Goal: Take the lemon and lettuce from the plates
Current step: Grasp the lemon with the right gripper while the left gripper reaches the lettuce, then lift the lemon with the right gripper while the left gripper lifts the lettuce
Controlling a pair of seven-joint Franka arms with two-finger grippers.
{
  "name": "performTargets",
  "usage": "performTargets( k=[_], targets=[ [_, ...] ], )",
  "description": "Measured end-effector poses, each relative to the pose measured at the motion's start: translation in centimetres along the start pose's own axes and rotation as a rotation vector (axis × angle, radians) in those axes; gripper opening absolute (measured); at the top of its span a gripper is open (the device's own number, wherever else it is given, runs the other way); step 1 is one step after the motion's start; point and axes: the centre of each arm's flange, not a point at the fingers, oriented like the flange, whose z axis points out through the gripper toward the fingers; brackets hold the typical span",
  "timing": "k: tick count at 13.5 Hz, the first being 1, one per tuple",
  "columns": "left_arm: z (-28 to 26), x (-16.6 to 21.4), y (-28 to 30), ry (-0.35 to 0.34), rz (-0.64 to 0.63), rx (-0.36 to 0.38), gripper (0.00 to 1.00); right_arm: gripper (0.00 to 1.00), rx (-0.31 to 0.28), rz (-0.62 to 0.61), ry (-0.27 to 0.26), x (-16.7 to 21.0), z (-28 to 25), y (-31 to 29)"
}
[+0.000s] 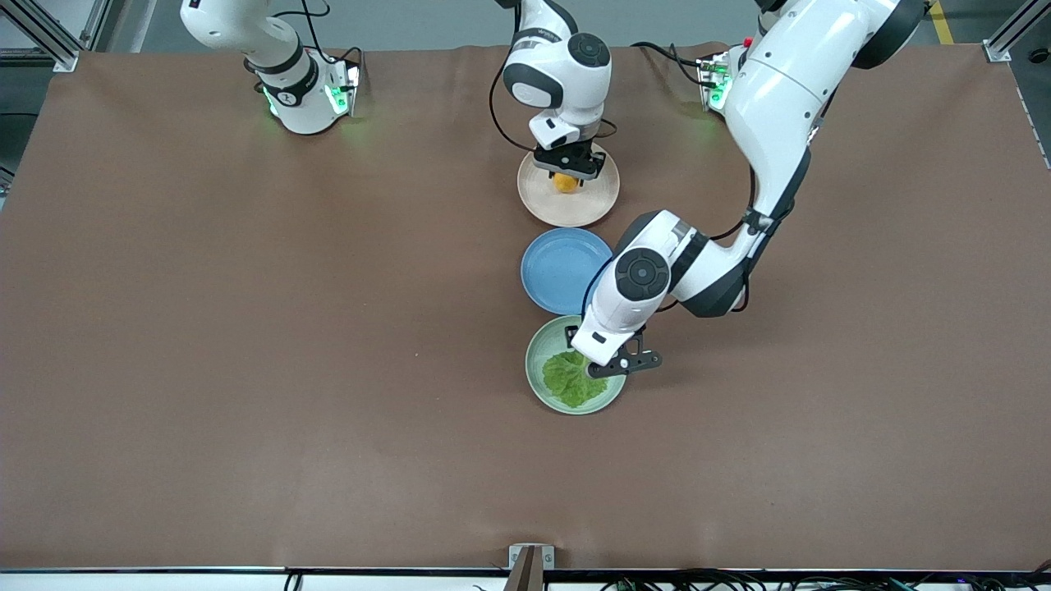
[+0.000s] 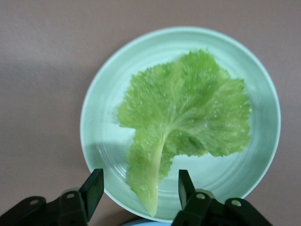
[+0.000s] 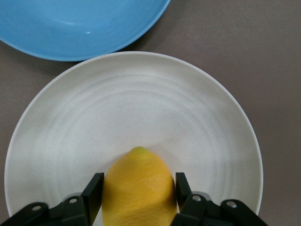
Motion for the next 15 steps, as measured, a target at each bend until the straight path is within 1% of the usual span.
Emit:
performTargets(
  k=[1, 2, 3, 5, 6, 7, 8, 10, 11, 12, 13, 14, 15],
  targets=[
    [0.5, -0.5, 0.4, -0.007, 0.004, 0.004, 0.71, 0.68, -0.001, 0.002, 0.0, 0.0, 0.0, 0.0],
    [1.0, -0.9, 0.7, -0.01, 0.007, 0.009, 0.71, 0.63, -0.001, 0.006, 0.0, 0.0, 0.0, 0.0],
    [1.4, -1.1, 0.8, -0.01, 0.014, 0.016, 0.7, 0.62, -0.002, 0.009, 0.0, 0.1, -0.1, 0.0],
    [2.1, -1.2, 0.8, -0.004, 0.027, 0.034, 0.69, 0.62, -0.001, 0.016, 0.003, 0.5, -0.2, -0.1],
    [2.3, -1.2, 0.7, -0.005, 0.028, 0.038, 0.64, 0.62, -0.001, 0.024, 0.004, 1.1, -0.5, -0.1],
    [2.5, -1.2, 0.6, -0.006, 0.027, 0.04, 0.64, 0.62, 0.0, 0.033, 0.005, 1.8, -1.0, -0.2],
    [2.7, -1.2, 0.6, -0.008, 0.027, 0.041, 0.56, 0.62, 0.001, 0.043, 0.005, 2.7, -1.5, -0.2],
    [3.2, -1.3, 0.6, -0.014, 0.028, 0.044, 0.37, 0.62, -0.002, 0.061, 0.004, 4.8, -3.1, 0.1],
    [3.4, -1.4, 0.6, -0.016, 0.029, 0.046, 0.37, 0.62, -0.004, 0.055, 0.002, 6.2, -3.9, 0.6],
    [3.6, -1.5, 0.7, -0.018, 0.03, 0.046, 0.3, 0.62, -0.004, 0.036, 0.0, 8.0, -4.7, 1.4],
    [3.7, -1.5, 0.7, -0.019, 0.031, 0.047, 0.3, 0.62, -0.003, 0.015, -0.004, 10.2, -5.7, 2.8],
    [3.7, -1.5, 0.7, -0.019, 0.031, 0.046, 0.24, 0.62, -0.002, -0.002, -0.007, 12.8, -6.8, 4.5],
    [3.6, -1.5, 0.8, -0.017, 0.03, 0.045, 0.15, 0.62, -0.001, -0.018, -0.012, 15.5, -7.8, 6.6]
  ],
)
